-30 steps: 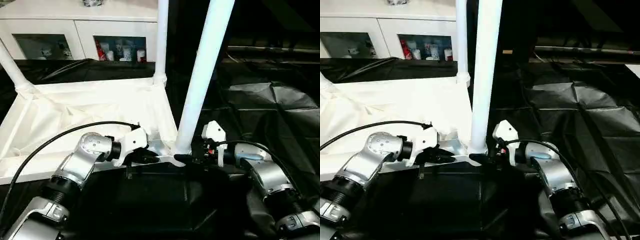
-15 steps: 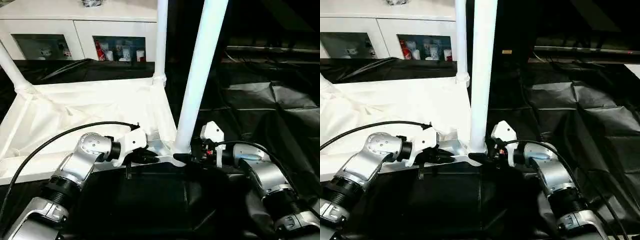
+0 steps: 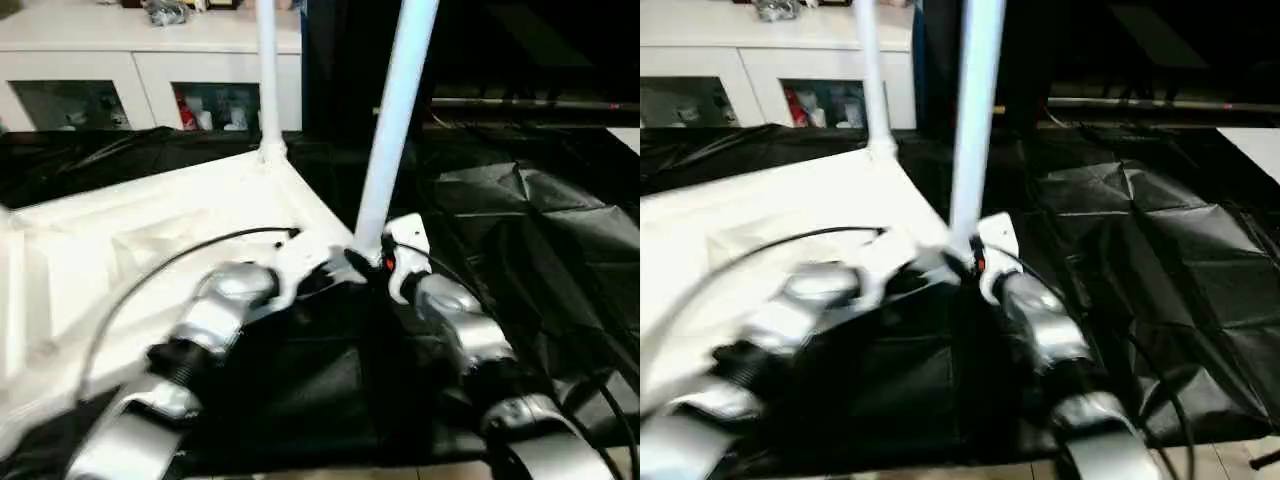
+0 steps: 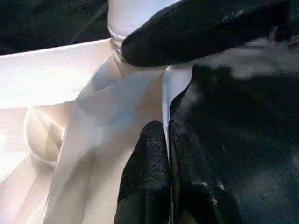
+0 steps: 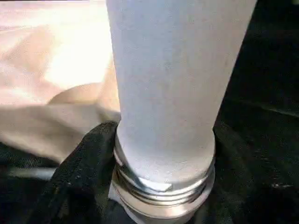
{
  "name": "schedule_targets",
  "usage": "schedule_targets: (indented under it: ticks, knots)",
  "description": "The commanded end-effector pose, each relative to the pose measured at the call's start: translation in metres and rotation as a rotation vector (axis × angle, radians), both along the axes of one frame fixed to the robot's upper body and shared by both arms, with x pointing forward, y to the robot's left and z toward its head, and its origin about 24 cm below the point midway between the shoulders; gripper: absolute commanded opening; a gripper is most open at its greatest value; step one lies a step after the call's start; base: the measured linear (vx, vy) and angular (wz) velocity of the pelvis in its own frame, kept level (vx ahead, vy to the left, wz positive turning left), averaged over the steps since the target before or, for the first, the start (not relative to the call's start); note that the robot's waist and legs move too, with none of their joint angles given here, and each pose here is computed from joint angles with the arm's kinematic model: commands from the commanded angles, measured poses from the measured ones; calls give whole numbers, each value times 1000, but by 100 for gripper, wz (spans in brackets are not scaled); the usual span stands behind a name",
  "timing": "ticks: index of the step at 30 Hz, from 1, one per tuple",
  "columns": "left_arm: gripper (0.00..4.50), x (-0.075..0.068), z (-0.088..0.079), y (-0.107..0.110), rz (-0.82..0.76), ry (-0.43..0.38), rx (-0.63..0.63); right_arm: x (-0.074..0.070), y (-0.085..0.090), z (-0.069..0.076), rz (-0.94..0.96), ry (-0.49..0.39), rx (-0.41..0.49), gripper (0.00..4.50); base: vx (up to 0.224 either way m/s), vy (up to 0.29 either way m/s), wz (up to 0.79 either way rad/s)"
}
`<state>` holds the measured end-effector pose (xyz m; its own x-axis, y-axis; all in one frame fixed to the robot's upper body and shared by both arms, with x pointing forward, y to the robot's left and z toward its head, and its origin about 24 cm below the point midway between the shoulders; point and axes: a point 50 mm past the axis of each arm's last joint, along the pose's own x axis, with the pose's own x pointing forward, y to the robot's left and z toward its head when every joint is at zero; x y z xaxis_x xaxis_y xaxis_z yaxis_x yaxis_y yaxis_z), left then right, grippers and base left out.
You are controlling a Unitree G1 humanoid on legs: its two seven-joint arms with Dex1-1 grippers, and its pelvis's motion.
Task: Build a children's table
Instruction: Rotate leg to tighten
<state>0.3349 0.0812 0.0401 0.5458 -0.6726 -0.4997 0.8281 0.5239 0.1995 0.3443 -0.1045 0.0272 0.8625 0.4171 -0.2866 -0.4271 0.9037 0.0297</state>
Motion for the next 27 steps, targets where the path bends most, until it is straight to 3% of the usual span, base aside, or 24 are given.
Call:
schedule_targets:
  ticks: [1,5,8,12,15,18,22,27]
  knots:
    - [0,-6,-14,-13,2,42,35,-4,-16,-23,-125,96,-120,273,0,0,0]
    - [0,-7,-14,-15,-24,31,37,-2,-11,-19,-89,68,-77,273,0,0,0]
    - [0,-6,-15,-6,-15,28,48,1,-14,-12,-98,28,-36,342,0,0,0]
    - [0,-6,-15,10,-28,23,56,7,-24,4,-65,-63,-16,377,0,0,0]
    - [0,-6,-16,17,-20,33,62,7,-27,8,-23,-86,-10,399,0,0,0]
    - [0,-7,-13,35,-52,5,71,-10,-33,16,281,-45,102,399,0,0,0]
    - [0,-12,-13,46,-123,12,68,-34,-38,18,542,-28,73,399,0,0,0]
    - [0,-26,-4,51,-293,46,-10,-47,-44,18,662,8,50,399,0,0,0]
